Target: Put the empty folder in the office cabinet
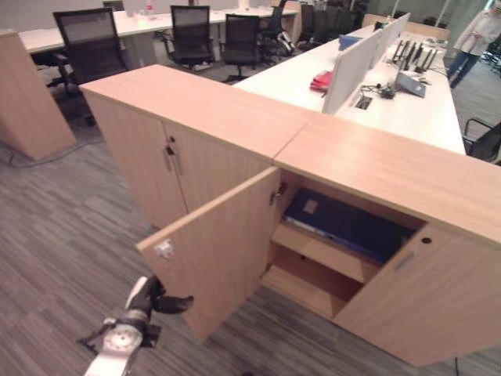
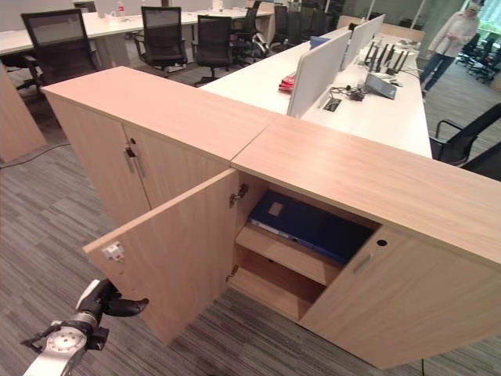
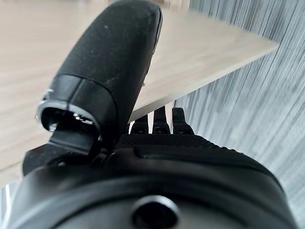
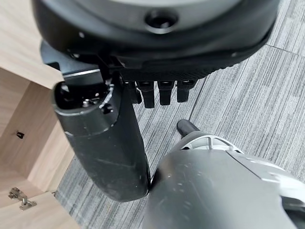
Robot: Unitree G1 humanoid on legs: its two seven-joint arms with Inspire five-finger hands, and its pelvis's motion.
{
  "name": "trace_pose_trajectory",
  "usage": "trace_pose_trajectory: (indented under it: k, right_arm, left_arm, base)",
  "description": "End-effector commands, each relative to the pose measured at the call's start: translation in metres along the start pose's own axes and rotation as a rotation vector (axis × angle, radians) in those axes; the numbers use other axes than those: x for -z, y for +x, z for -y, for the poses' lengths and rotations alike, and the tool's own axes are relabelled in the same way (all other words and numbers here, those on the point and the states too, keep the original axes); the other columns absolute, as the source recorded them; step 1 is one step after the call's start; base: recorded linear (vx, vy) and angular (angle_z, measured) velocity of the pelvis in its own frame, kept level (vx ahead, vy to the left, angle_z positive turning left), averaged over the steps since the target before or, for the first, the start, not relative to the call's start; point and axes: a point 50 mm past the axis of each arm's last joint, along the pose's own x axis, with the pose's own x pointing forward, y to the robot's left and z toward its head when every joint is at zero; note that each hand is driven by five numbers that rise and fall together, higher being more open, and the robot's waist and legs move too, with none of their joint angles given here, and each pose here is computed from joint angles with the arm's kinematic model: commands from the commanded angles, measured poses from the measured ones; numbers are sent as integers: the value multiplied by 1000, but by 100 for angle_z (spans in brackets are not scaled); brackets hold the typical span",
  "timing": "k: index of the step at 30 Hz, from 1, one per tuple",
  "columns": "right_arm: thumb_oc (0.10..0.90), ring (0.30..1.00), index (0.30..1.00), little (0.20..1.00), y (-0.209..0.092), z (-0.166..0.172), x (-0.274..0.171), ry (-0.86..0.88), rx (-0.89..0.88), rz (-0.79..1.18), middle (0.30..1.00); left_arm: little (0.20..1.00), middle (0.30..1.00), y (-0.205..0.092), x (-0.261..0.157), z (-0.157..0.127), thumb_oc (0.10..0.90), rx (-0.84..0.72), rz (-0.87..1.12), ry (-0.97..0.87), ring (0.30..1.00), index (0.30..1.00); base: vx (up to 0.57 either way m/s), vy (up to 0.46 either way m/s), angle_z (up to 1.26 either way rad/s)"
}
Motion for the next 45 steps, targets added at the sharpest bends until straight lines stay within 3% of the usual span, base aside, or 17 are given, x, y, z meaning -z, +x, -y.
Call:
trace_pose_trajectory:
  k: [1, 4, 21, 27, 33, 36, 45]
  right_arm:
    - [800, 900, 900, 900, 1, -4, 8, -117, -20, -59, 900]
    - [800, 900, 900, 900, 1, -3, 4, -168, -19, -44, 900]
    - [800, 900, 900, 900, 1, -10, 6, -201, -33, -27, 900]
    - [800, 900, 900, 900, 0, -6, 8, -173, -26, -17, 900]
    - [800, 900, 900, 900, 0, -10, -6, -98, -42, 45, 900]
    - [800, 900, 900, 900, -1, -8, 22, -91, -43, -22, 900]
    - [800, 900, 900, 900, -1, 3, 21, -37, -17, -50, 900]
  left_arm:
    - [900, 900, 2, -130, 79, 800, 503, 559, 5, 900, 900]
    - [900, 900, -16, -138, 98, 800, 678, 605, 26, 900, 900]
    - [900, 900, -23, -136, 109, 800, 749, 602, 34, 900, 900]
    - [900, 900, -20, -130, 103, 800, 701, 579, 17, 900, 900]
    - [900, 900, -11, -121, 79, 800, 550, 559, 10, 900, 900]
    - [900, 900, -6, -119, 70, 800, 486, 547, 9, 900, 900]
    - [900, 900, 5, -144, 56, 800, 320, 630, 102, 900, 900]
  base:
    - [-16, 13, 11]
    - [-19, 8, 2]
    - [-3, -6, -14]
    - [9, -17, 3]
    - [-19, -86, -2]
    - [97, -68, -24]
    - [146, -78, -21]
